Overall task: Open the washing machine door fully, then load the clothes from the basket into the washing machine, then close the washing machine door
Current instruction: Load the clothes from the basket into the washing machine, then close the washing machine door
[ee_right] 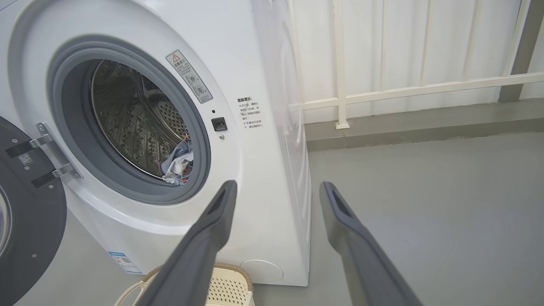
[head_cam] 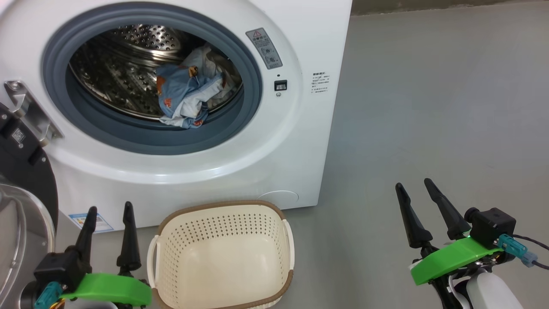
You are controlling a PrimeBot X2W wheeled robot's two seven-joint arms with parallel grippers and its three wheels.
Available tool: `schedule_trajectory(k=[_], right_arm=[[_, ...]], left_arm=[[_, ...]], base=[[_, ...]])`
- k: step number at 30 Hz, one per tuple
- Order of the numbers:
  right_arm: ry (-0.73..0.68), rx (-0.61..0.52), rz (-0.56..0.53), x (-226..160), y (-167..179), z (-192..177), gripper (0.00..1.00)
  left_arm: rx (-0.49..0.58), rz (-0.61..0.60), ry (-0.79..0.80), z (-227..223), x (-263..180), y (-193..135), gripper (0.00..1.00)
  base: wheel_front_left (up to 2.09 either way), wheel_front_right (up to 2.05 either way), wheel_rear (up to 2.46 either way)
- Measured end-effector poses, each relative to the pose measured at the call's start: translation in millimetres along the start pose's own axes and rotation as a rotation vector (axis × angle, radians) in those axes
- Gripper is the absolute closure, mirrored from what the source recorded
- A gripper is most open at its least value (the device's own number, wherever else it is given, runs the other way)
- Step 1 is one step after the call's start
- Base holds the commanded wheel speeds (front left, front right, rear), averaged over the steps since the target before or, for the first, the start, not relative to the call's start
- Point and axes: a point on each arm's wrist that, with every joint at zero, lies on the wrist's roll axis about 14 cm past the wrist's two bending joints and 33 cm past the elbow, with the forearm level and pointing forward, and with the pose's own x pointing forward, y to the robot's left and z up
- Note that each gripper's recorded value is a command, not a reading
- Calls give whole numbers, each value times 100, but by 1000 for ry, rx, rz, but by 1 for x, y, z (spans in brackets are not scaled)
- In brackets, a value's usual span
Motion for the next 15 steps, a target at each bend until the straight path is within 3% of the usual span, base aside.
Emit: schedule_trajectory(k=[15], right_arm=[[-11,-6,5,-1,1,5,0]], left_arm=[[-1,16,-3,1,-9,2,0]], base=[[0,0,0]])
